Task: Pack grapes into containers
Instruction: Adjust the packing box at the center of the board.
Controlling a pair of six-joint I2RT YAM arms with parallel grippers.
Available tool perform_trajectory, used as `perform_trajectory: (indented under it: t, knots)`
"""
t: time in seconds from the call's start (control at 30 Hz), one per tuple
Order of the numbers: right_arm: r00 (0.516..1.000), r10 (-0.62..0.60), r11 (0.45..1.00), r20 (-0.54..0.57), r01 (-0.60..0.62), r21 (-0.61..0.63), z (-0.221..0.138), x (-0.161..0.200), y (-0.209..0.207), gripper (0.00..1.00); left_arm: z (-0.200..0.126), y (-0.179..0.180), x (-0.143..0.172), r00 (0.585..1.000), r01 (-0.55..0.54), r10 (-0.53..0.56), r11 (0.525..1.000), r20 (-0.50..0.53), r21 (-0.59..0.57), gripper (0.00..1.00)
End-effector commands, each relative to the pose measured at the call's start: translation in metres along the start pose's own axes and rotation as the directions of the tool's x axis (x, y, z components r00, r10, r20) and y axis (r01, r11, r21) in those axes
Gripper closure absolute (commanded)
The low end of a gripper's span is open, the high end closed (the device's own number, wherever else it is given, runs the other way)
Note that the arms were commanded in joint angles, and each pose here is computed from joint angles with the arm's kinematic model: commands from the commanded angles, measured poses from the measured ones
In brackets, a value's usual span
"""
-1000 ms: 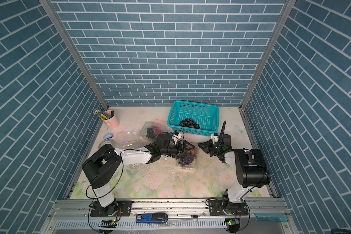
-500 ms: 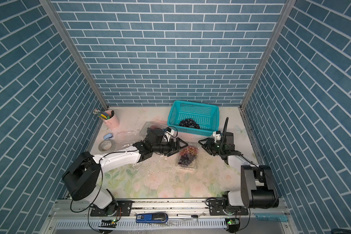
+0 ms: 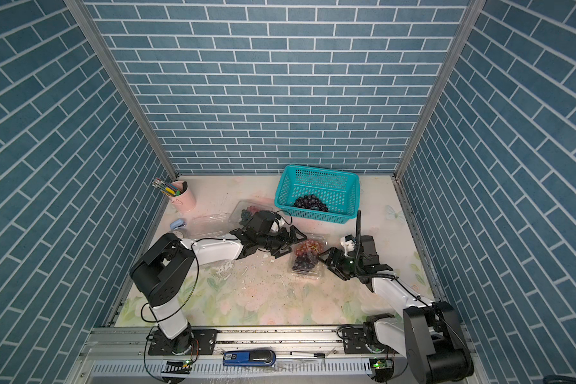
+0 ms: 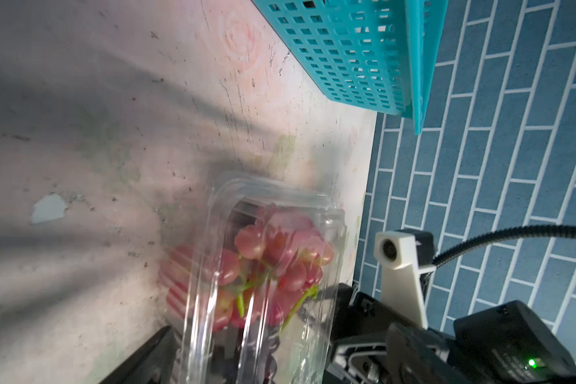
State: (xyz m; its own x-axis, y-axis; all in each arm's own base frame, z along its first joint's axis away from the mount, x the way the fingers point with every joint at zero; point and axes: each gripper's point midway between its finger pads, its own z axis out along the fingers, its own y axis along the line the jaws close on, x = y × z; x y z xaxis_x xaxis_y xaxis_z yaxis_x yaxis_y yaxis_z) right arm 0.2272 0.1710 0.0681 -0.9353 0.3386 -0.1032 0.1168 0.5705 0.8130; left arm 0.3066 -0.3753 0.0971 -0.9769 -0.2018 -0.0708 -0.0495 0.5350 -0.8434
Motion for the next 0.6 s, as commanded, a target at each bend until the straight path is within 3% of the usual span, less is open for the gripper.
perform_trajectory:
  t: [0.0,0.3,0.57]
  knots:
    - [0.999,0.005,1.0,0.033,-0.004,-0.029,0.002,-0.003,0.009,0.21,0.007,-0.02,-0.006,1.0,-0.013,0.014,0.998,-0.012,0.061,0.0]
    - [0.996,0.003,0.997,0.086,0.004,-0.083,0.017,-0.016,0.04,0.22,0.014,-0.052,-0.027,0.997,-0.065,0.068,0.994,-0.032,0.089,0.0]
    - [0.992,0.02,0.998,0.128,-0.012,-0.065,0.03,-0.032,0.054,0.23,-0.053,0.007,-0.07,0.998,-0.021,0.026,0.995,0.055,-0.094,0.0]
